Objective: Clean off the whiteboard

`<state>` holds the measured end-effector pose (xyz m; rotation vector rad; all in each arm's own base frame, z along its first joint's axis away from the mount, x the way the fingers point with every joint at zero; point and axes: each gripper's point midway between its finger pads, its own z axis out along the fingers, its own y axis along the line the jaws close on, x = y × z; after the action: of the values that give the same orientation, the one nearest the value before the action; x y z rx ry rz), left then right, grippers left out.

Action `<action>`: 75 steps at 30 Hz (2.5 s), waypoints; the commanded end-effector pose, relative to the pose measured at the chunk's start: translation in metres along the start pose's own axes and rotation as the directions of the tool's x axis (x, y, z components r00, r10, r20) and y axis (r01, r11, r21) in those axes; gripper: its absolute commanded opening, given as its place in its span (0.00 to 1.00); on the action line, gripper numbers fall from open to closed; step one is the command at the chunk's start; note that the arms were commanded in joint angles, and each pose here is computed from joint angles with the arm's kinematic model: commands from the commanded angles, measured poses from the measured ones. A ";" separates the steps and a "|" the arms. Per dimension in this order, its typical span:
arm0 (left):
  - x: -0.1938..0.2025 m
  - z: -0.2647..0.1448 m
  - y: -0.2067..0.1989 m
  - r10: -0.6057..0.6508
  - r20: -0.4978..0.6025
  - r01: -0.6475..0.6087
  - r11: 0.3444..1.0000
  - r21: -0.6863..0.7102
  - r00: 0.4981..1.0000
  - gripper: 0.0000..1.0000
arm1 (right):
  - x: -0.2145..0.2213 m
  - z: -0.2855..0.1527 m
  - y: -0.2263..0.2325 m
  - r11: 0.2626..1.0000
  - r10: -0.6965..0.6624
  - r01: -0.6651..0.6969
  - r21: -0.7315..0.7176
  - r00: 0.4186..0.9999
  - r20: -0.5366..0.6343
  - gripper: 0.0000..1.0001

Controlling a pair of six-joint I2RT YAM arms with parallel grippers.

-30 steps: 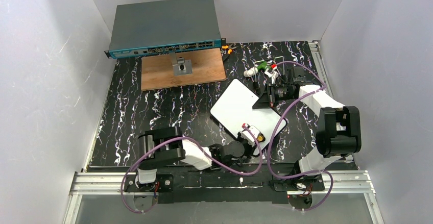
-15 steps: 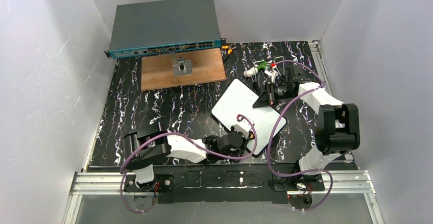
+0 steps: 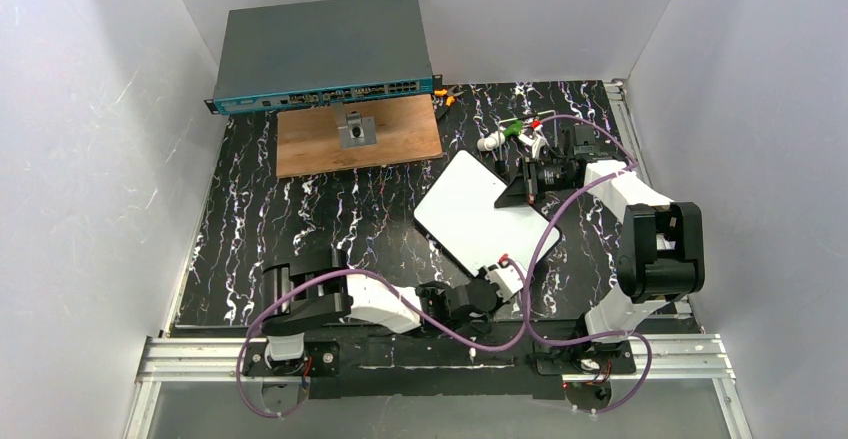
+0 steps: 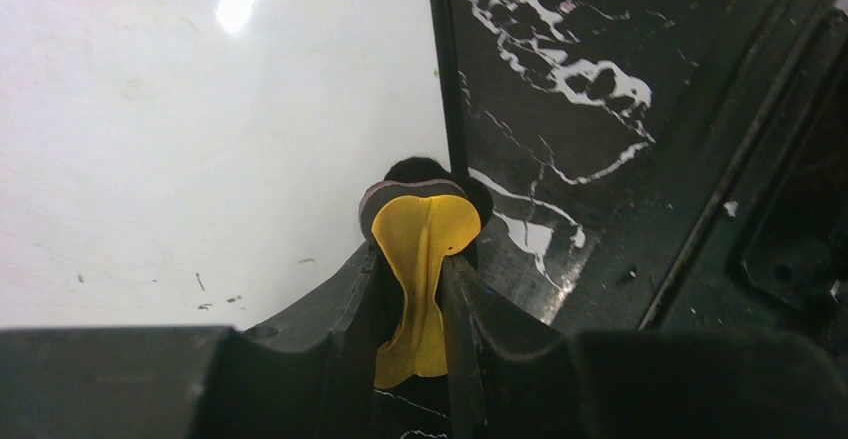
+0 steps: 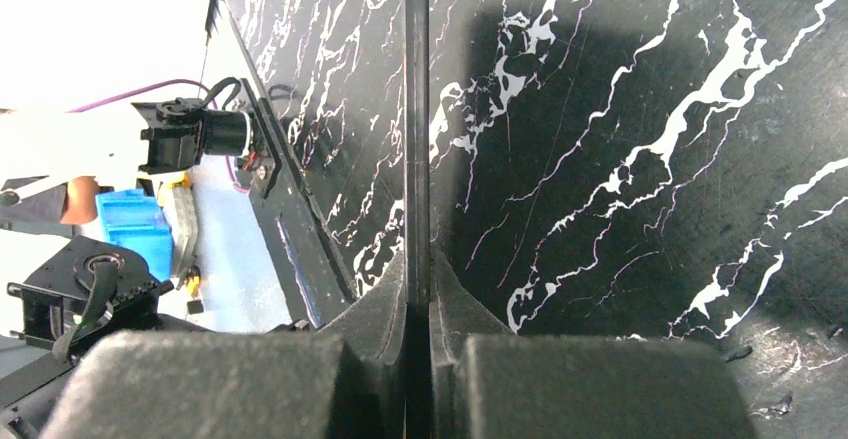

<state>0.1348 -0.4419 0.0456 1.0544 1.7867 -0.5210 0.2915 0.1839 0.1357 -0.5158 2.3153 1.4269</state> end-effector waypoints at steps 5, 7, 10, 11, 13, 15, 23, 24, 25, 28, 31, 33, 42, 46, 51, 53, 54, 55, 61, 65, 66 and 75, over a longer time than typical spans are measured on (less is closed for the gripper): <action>-0.040 0.003 0.034 0.046 0.053 -0.034 0.977 -0.210 0.998 0.00 | -0.013 -0.006 0.040 0.986 0.065 -0.063 -0.155 0.998 0.006 0.01; -0.047 0.005 0.036 0.052 0.057 -0.038 0.973 -0.229 0.997 0.00 | -0.013 -0.006 0.040 0.986 0.064 -0.062 -0.154 0.998 0.006 0.01; -0.052 0.008 0.040 0.062 0.053 -0.047 0.968 -0.248 0.997 0.00 | -0.012 -0.006 0.041 0.986 0.061 -0.060 -0.154 0.998 0.007 0.01; -0.053 0.008 0.040 0.063 0.054 -0.047 0.967 -0.249 0.997 0.00 | -0.012 -0.006 0.041 0.986 0.060 -0.058 -0.154 0.998 0.007 0.01; -0.050 0.008 0.039 0.066 0.048 -0.052 0.970 -0.238 0.997 0.00 | -0.012 -0.006 0.041 0.986 0.062 -0.060 -0.154 0.998 0.007 0.01; -0.045 0.007 0.032 0.070 0.044 -0.060 0.980 -0.189 0.997 0.00 | -0.012 -0.006 0.041 0.987 0.059 -0.057 -0.152 0.998 0.008 0.01; 0.001 -0.007 0.006 0.131 -0.067 -0.132 0.991 -0.014 0.989 0.00 | -0.012 -0.007 0.041 0.987 0.056 -0.054 -0.152 0.998 0.010 0.01; 0.007 -0.009 0.005 0.144 -0.090 -0.146 0.989 -0.011 0.986 0.00 | -0.012 -0.007 0.041 0.987 0.057 -0.055 -0.153 0.998 0.009 0.01; 0.011 -0.012 0.004 0.152 -0.102 -0.154 0.988 -0.009 0.983 0.00 | -0.012 -0.007 0.040 0.987 0.056 -0.054 -0.151 0.998 0.010 0.01; 0.022 -0.017 0.002 0.178 -0.133 -0.180 0.984 -0.003 0.975 0.00 | -0.012 -0.007 0.040 0.987 0.055 -0.053 -0.151 0.998 0.011 0.01; 0.028 -0.021 0.000 0.189 -0.144 -0.191 0.982 0.004 0.971 0.00 | -0.012 -0.007 0.040 0.987 0.056 -0.054 -0.150 0.998 0.010 0.01; 0.028 -0.023 0.001 0.186 -0.142 -0.188 0.982 0.001 0.972 0.00 | -0.011 -0.007 0.040 0.987 0.057 -0.055 -0.150 0.998 0.009 0.01; -0.013 -0.009 0.016 0.189 -0.068 -0.195 0.976 -0.098 0.980 0.00 | -0.012 -0.007 0.039 0.987 0.057 -0.055 -0.149 0.998 0.010 0.01; -0.043 0.002 0.029 0.146 -0.017 -0.147 0.978 -0.147 0.989 0.00 | -0.011 -0.008 0.040 0.987 0.058 -0.055 -0.149 0.998 0.012 0.01; -0.075 0.009 0.034 0.123 0.048 -0.114 0.982 -0.150 0.991 0.00 | -0.011 -0.009 0.039 0.987 0.056 -0.054 -0.149 0.998 0.015 0.01; -0.077 0.011 0.033 0.117 0.052 -0.109 0.984 -0.143 0.992 0.00 | -0.011 -0.009 0.039 0.988 0.058 -0.055 -0.148 0.998 0.016 0.01; -0.075 0.011 0.032 0.115 0.048 -0.107 0.985 -0.136 0.992 0.00 | -0.012 -0.009 0.039 0.988 0.056 -0.053 -0.148 0.998 0.017 0.01; -0.072 0.011 0.032 0.111 0.043 -0.105 0.986 -0.130 0.993 0.00 | -0.012 -0.010 0.039 0.988 0.057 -0.054 -0.147 0.998 0.018 0.01; -0.042 0.003 0.020 0.106 0.000 -0.105 0.994 -0.034 0.994 0.00 | -0.012 -0.011 0.039 0.988 0.058 -0.055 -0.148 0.998 0.021 0.01; -0.015 -0.006 0.001 0.150 -0.062 -0.146 0.987 0.065 0.987 0.00 | -0.012 -0.011 0.038 0.988 0.059 -0.056 -0.146 0.998 0.021 0.01; -0.008 -0.009 -0.004 0.168 -0.079 -0.162 0.984 0.081 0.983 0.00 | -0.012 -0.011 0.038 0.988 0.059 -0.055 -0.145 0.998 0.021 0.01; -0.006 -0.010 -0.029 0.184 -0.070 -0.171 0.973 0.157 0.980 0.00 | -0.012 -0.011 0.037 0.988 0.064 -0.060 -0.144 0.998 0.020 0.01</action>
<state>0.1105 -0.4424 0.0415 1.3378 1.7412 -0.4706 0.2925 0.1835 0.1411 -0.5044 2.2928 1.4598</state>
